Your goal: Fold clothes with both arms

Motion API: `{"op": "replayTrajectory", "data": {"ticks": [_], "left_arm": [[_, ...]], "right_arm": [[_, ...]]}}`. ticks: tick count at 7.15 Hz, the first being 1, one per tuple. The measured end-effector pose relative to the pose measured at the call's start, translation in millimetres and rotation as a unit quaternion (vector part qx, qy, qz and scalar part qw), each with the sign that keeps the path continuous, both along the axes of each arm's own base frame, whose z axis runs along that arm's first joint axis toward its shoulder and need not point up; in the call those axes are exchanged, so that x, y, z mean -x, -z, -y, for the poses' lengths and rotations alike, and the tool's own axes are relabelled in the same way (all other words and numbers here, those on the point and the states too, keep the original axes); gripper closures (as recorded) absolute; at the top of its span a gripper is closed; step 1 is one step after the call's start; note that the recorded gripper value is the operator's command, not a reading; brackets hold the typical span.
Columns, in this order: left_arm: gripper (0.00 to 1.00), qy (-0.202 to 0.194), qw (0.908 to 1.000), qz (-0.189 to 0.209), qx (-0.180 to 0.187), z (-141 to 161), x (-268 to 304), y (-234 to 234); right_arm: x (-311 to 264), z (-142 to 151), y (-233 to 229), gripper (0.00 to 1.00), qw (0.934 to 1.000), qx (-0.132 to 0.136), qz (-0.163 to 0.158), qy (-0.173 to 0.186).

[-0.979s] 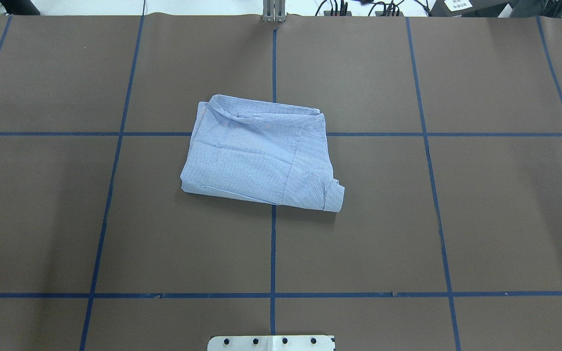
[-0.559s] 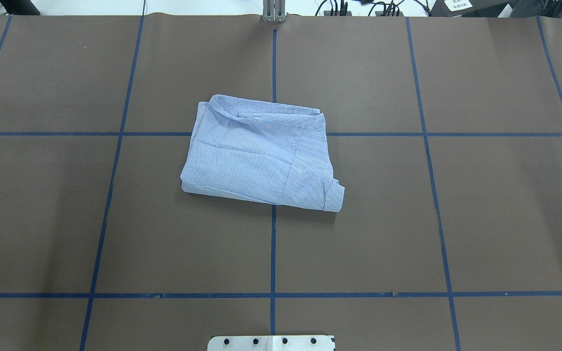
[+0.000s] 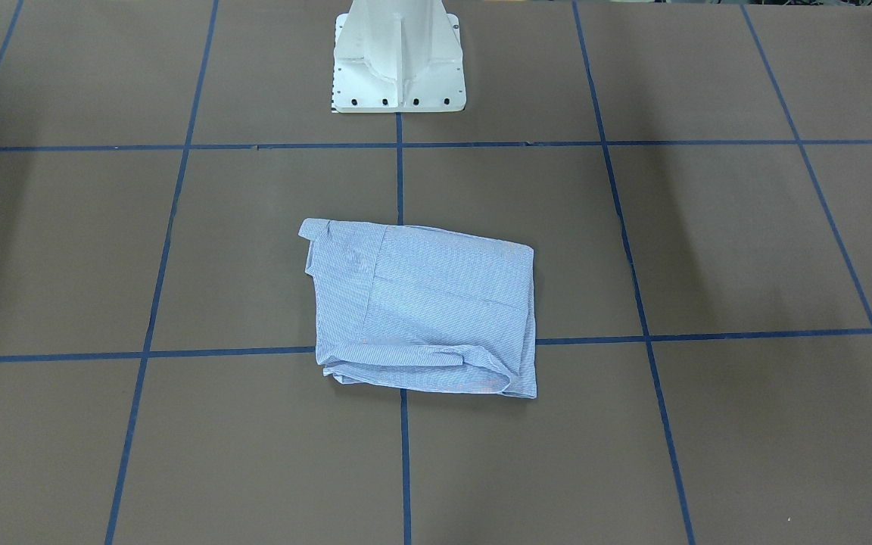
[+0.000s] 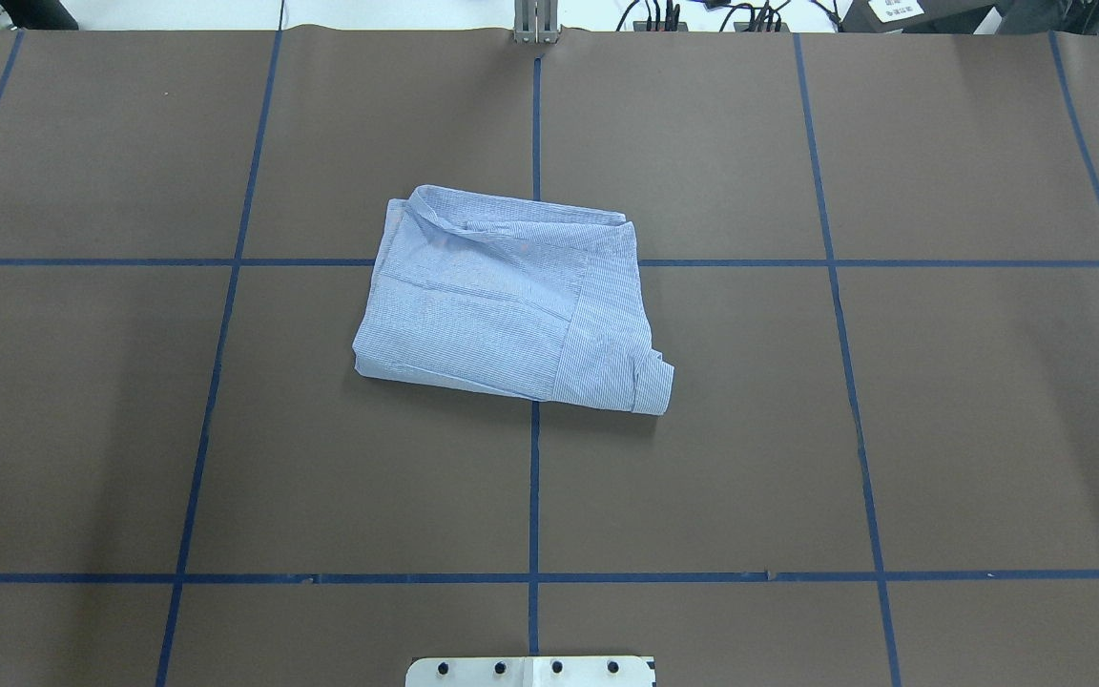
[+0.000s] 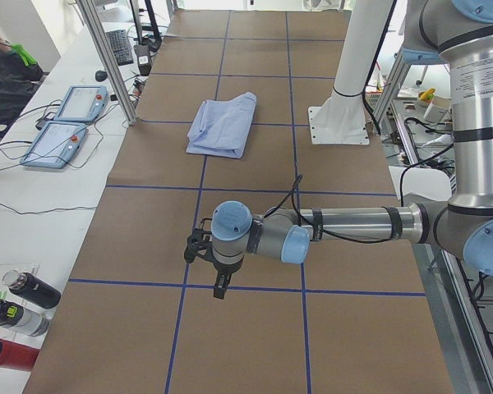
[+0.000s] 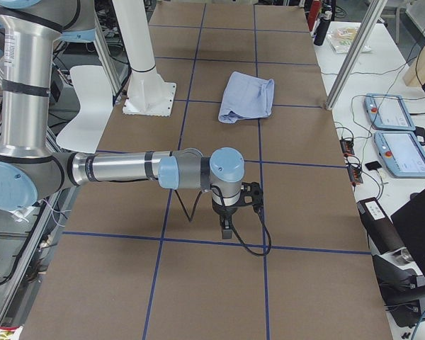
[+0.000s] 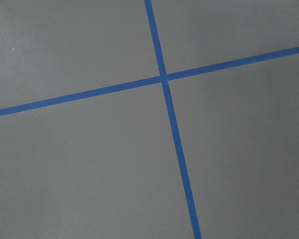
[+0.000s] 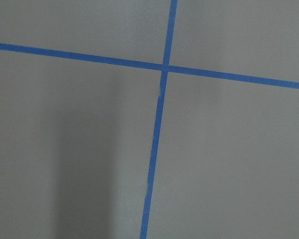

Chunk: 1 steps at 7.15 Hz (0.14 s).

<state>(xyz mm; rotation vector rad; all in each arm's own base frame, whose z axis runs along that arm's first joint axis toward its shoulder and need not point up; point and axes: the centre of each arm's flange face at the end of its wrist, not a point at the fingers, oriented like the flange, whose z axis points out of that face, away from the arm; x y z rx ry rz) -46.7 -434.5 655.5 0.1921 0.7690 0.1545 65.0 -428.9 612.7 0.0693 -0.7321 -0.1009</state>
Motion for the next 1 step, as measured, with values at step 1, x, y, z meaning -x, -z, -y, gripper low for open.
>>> {"op": "replayTrajectory", "data": {"ticks": [1], "left_arm": [[0.0, 0.0, 1.0, 0.0, 0.0, 0.0, -0.1, 0.2]], "right_arm": [[0.0, 0.0, 0.1, 0.0, 1.0, 0.0, 0.0, 0.0]]}}
